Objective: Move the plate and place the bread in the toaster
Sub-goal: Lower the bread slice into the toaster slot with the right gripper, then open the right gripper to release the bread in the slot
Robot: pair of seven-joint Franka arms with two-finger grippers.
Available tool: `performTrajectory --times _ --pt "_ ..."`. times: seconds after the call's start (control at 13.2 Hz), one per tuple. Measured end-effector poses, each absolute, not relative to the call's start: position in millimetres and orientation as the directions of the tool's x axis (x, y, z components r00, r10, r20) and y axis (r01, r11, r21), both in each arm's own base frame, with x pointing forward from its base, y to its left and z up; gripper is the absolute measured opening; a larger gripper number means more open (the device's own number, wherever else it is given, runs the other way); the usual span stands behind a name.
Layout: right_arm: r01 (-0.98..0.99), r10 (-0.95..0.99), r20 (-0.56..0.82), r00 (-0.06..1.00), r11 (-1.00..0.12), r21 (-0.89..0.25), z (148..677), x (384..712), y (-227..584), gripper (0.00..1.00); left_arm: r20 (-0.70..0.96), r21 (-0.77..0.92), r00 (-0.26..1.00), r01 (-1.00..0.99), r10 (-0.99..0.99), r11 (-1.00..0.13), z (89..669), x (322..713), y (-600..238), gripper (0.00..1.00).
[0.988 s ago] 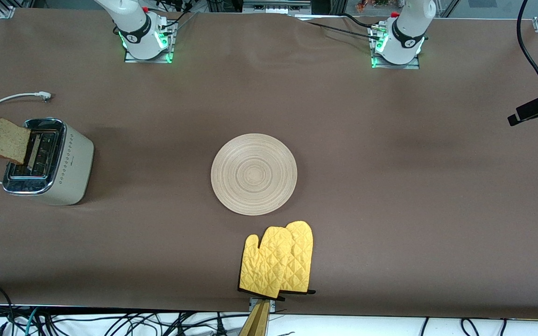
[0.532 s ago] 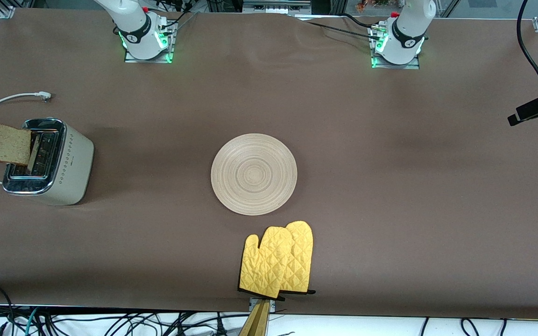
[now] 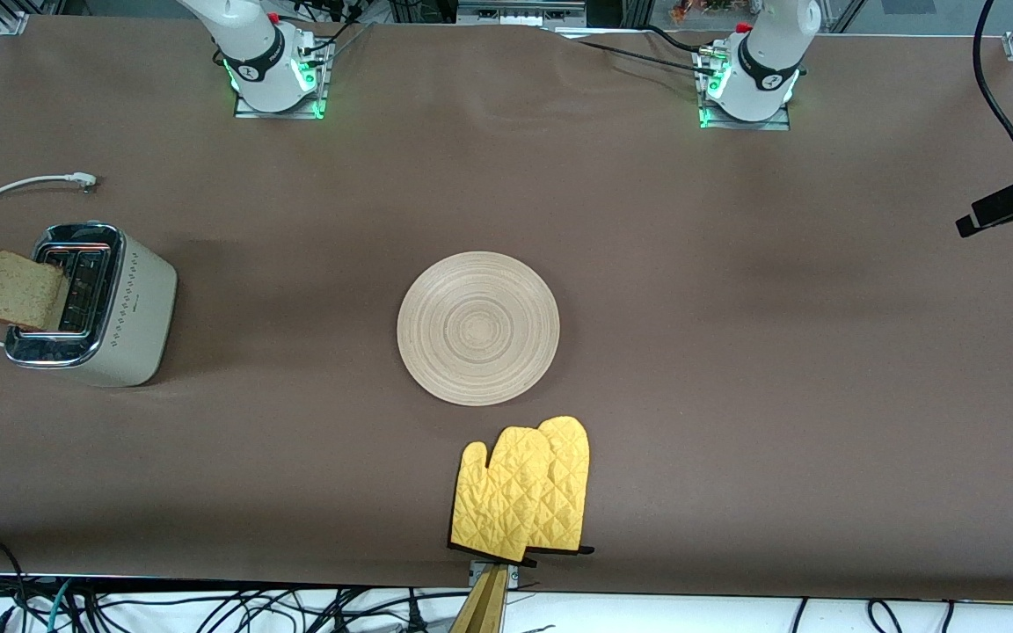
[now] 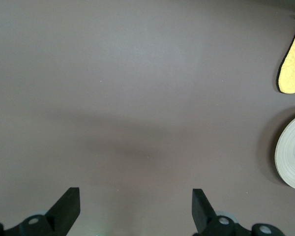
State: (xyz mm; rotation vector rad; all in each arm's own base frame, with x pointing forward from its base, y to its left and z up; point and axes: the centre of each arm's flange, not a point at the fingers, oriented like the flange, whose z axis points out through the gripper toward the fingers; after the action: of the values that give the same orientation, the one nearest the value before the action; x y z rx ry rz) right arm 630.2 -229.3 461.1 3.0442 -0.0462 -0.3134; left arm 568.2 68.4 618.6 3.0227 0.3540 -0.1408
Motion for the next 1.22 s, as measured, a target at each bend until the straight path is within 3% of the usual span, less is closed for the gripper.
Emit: performTrajectory --times 1.22 --pt "-0.04 -0.037 -0.252 0.967 -0.999 -0.007 400.8 645.9 -213.8 0.07 -0.103 0.083 0.969 0.234 0.226 -0.969 618.6 568.2 68.3 1.0"
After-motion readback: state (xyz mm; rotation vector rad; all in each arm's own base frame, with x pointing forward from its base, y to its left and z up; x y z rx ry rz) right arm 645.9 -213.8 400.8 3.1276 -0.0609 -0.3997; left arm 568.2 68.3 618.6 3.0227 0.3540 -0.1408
